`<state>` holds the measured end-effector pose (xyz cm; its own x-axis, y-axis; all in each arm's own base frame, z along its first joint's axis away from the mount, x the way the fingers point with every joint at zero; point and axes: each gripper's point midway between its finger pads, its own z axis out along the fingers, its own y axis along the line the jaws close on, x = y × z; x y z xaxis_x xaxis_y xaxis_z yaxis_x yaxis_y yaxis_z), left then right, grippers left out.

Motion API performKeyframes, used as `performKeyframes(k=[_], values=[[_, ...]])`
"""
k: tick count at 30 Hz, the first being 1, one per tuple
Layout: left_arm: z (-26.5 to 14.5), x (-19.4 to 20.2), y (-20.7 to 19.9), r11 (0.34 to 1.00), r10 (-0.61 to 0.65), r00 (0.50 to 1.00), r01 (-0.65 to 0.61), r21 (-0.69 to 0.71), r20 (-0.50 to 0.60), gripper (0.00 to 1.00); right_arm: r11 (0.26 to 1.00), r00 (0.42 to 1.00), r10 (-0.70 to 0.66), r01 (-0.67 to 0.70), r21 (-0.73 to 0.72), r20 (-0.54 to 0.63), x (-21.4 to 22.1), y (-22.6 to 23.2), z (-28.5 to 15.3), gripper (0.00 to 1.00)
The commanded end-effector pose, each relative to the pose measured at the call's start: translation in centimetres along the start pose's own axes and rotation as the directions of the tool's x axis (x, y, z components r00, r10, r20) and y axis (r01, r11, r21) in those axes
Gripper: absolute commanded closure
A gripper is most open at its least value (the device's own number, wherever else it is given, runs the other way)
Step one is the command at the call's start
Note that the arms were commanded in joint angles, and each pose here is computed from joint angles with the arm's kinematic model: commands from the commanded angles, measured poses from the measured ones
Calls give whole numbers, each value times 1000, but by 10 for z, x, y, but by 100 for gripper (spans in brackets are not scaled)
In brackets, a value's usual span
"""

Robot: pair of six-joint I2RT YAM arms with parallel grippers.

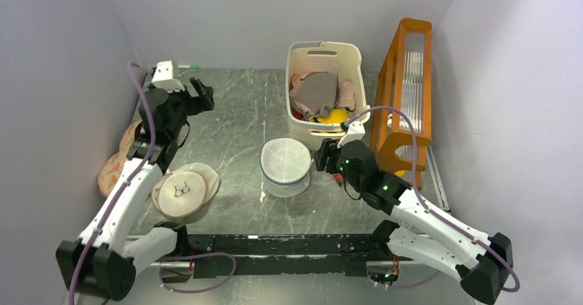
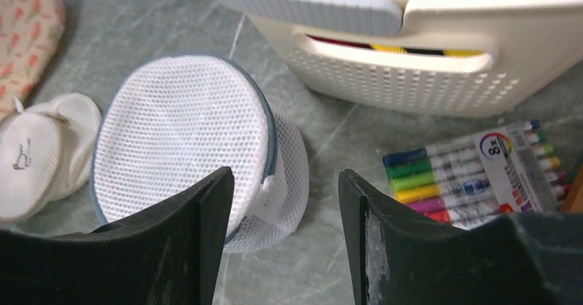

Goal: Unzip the laundry bag and remove the bra

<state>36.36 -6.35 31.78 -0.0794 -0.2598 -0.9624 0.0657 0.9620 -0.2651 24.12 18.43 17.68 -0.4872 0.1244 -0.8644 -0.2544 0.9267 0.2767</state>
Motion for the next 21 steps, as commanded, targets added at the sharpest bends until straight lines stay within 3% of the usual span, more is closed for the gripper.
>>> performKeyframes(k=[1, 5, 14, 17, 21], values=[[17, 29, -26, 996, 12, 988, 1, 85, -154, 2, 999, 992, -19, 24, -41, 123, -34, 9, -5, 42], [21, 67, -50, 994, 69, 951, -38, 107, -300, 2, 999, 986, -30, 34, -25, 167, -41, 4, -9, 42], [-22, 105, -106, 962, -75, 871, 191, 194, -485, 2, 997, 966, -74, 68, 32, 248, -65, -11, -34, 40], [-41, 123, -133, 949, -38, 825, 206, 237, -564, 2, 997, 959, -81, 73, 39, 271, -72, -14, -41, 40], [-67, 136, -174, 931, 80, 807, 150, 334, -585, 5, 995, 949, -76, 50, 91, 307, -83, -27, -55, 40]])
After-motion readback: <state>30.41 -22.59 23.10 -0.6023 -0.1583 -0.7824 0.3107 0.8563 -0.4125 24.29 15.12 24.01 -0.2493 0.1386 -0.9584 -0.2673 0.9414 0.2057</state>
